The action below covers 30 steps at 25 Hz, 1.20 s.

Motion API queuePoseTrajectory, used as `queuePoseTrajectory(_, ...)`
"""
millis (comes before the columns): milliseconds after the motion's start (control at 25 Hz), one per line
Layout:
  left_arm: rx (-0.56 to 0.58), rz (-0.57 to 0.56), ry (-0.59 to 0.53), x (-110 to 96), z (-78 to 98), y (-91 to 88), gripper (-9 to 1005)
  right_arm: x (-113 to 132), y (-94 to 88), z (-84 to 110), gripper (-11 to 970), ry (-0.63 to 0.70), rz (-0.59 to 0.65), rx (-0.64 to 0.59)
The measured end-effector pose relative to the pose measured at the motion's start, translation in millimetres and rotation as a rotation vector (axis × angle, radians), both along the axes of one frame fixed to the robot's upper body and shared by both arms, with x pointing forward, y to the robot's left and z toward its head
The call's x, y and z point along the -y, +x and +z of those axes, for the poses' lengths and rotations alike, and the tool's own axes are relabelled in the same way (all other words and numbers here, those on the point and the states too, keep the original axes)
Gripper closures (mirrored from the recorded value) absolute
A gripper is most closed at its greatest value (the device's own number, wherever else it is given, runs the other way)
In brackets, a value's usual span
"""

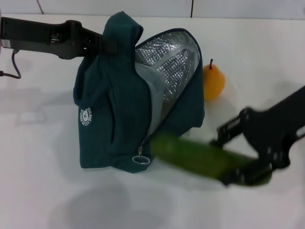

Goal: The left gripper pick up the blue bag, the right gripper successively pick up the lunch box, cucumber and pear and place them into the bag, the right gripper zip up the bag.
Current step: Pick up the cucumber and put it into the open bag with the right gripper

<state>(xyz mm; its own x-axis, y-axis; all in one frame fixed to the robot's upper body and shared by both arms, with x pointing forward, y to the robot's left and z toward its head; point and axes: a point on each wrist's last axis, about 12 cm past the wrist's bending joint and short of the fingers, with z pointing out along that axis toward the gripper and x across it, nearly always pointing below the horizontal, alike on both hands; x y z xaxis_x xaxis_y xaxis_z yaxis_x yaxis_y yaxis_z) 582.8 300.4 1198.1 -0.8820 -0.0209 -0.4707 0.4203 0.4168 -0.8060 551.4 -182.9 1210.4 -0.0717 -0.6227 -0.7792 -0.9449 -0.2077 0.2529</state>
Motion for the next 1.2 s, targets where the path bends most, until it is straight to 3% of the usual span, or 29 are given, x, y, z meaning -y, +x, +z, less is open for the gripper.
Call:
queuePoseTrajectory(240, -0.001, 0.0, -0.002, 0, -0.2, -0.1, 952, 26, 19.0, -11.5, 314, 0.24, -0.256, -0.126)
queuePoseTrajectory(760, -0.005, -0.004, -0.003, 0, -1.3, -0.8, 952, 23, 33.0, -32.7, 307, 0.732, -0.497, -0.17)
queuePoseTrajectory(1200, -0.003, -0.003, -0.005, 0, -1.5, -1.2, 952, -14, 34.9, -54.3, 302, 0.753, -0.499, -0.126)
